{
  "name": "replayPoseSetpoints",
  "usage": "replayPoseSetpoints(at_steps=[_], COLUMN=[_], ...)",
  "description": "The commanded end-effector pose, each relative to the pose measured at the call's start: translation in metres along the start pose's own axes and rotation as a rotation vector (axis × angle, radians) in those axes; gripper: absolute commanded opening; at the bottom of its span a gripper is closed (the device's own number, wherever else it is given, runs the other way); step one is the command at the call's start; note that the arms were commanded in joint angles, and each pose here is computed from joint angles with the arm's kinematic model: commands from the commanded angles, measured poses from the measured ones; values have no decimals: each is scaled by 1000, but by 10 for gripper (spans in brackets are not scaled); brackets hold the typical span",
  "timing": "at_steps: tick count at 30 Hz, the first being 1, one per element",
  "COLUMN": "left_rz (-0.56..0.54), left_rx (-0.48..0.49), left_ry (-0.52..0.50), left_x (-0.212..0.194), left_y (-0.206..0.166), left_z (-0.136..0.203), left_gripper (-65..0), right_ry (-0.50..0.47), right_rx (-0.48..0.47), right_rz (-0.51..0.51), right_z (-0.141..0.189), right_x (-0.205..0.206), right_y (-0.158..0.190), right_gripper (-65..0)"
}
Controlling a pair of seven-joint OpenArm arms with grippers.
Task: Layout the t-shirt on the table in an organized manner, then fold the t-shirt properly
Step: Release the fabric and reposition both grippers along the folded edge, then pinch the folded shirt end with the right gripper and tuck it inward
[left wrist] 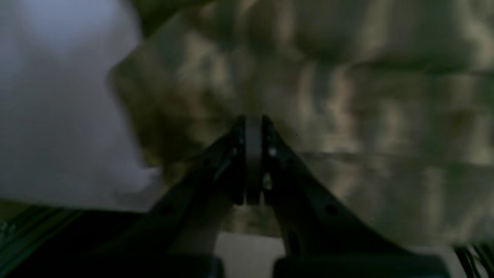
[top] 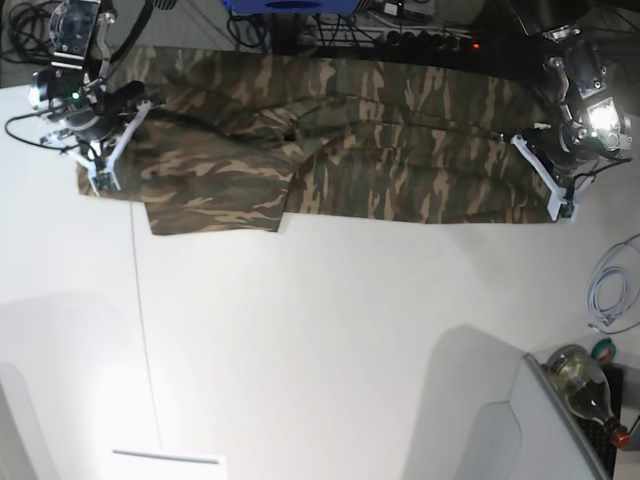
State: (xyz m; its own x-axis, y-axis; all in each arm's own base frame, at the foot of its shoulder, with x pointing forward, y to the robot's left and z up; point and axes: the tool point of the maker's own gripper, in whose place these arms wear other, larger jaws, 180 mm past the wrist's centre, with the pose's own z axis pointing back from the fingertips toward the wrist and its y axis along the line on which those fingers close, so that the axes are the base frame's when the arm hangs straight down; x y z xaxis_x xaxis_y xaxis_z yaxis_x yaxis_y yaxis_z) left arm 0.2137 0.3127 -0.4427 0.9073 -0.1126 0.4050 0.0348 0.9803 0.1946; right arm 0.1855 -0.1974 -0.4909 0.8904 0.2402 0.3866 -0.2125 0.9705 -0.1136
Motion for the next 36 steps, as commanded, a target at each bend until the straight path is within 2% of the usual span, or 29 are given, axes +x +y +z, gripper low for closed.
replayPoseSetpoints(at_steps=[1, 4, 9, 13, 19, 23, 26, 28, 30, 32, 35, 36], left_rz=[-5, 31, 114, 127, 138, 129, 114, 104, 88, 72, 85, 115], left_rx=[7, 35, -15, -28, -25, 2, 44, 88, 126, 164, 205, 205], left_ry=[-26, 33, 48, 7, -71, -114, -94, -120, -159, -206, -253, -273], left_x=[9, -9, -20, 3, 47, 64, 72, 84, 91, 100, 97, 92], left_y=[0, 2, -13, -16, -12, -3, 11, 23, 31, 39, 51, 55], left_z=[-4, -31, -64, -69, -67, -57, -39, -21, -7, 10, 31, 38], left_gripper=[-650, -650, -650, -650, -650, -650, -650, -650, -650, -650, -650, -650], right_ry=[-39, -14, 18, 30, -15, -128, -269, -371, -431, -464, -425, -398], right_rx=[-3, 26, 49, 51, 34, -36, -90, -125, -130, -105, -32, -4], right_rz=[-3, -16, -24, -26, -28, 8, 28, 32, 26, 35, 62, 64], right_z=[-2, -15, -32, -45, -49, -20, 18, 45, 56, 52, 22, 10], right_x=[15, 13, 15, 26, 54, 83, 118, 147, 169, 197, 220, 224], right_y=[-5, 0, -5, -19, -34, -47, -42, -42, -40, -36, -26, -22], right_gripper=[-648, -648, -648, -648, -648, -644, -641, -626, -540, -392, -194, -165])
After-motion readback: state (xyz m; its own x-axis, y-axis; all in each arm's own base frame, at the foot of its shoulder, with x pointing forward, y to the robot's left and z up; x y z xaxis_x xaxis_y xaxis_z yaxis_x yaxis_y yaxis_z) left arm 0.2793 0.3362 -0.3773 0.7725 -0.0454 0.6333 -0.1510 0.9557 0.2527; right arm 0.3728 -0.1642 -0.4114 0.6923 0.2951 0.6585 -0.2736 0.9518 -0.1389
